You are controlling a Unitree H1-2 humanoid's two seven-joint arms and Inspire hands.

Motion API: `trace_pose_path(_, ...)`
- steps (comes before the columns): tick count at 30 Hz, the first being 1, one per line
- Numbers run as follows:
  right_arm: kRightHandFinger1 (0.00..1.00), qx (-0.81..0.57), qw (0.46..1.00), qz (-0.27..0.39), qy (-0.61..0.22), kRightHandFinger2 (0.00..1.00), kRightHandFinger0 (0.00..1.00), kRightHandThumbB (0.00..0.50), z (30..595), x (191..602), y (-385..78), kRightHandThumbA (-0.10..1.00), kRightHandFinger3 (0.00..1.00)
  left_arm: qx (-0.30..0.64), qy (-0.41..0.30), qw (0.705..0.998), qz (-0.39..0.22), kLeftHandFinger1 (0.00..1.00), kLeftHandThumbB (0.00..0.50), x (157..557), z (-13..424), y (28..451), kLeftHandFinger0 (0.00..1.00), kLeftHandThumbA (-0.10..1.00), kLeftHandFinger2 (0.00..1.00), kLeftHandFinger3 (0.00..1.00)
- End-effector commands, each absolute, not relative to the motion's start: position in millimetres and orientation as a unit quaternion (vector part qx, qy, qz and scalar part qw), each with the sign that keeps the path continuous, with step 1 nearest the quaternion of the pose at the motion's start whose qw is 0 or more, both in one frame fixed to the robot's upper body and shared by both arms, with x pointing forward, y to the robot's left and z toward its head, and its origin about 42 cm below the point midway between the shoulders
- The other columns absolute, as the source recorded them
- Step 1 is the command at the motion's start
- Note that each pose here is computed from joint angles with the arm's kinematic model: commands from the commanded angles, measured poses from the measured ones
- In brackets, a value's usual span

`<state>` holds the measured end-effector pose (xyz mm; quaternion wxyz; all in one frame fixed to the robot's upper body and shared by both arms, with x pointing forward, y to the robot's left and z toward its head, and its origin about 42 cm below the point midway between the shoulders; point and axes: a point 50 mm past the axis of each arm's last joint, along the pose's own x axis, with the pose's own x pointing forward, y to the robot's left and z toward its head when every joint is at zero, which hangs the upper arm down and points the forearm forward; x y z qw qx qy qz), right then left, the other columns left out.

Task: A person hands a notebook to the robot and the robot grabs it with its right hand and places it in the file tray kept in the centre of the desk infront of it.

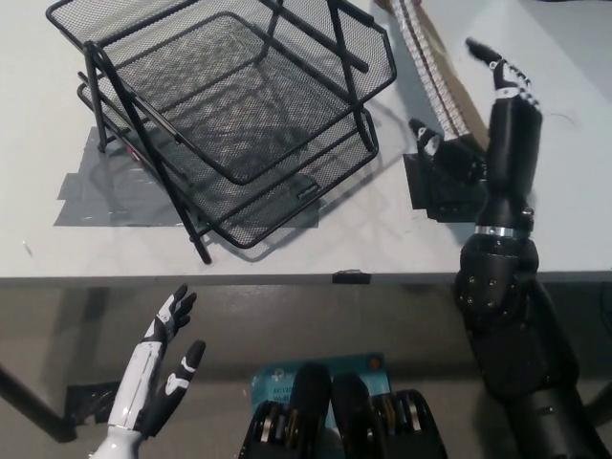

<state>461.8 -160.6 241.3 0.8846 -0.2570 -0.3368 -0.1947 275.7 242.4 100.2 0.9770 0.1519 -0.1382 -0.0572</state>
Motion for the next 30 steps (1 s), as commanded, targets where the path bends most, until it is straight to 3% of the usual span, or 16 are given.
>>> trace_pose_path(1,0.00,-0.177,0.852,-0.227,-0.437,0.00,0.00,0.000,294,460,-151,1.00,0.00,0.159,-0.166,0.972,-0.058,1.00,0.259,279,113,244,1.00,0.86,1.00,1.00)
trace_pose_path(22,0.00,-0.092,0.808,-0.259,-0.521,0.00,0.00,0.000,345,425,-157,0.92,0.00,0.166,-0.170,0.970,-0.059,1.00,0.241,281,116,245,1.00,0.86,1.00,1.00)
trace_pose_path(27,0.00,-0.095,0.786,-0.274,-0.546,0.00,0.00,0.017,366,414,-163,0.97,0.00,0.162,-0.166,0.971,-0.060,1.00,0.247,281,115,245,1.00,0.86,1.00,1.00)
trace_pose_path(30,0.00,-0.121,0.762,-0.265,-0.578,0.00,0.00,0.000,382,404,-160,1.00,0.00,0.159,-0.164,0.972,-0.060,1.00,0.254,282,115,245,1.00,0.86,1.00,1.00)
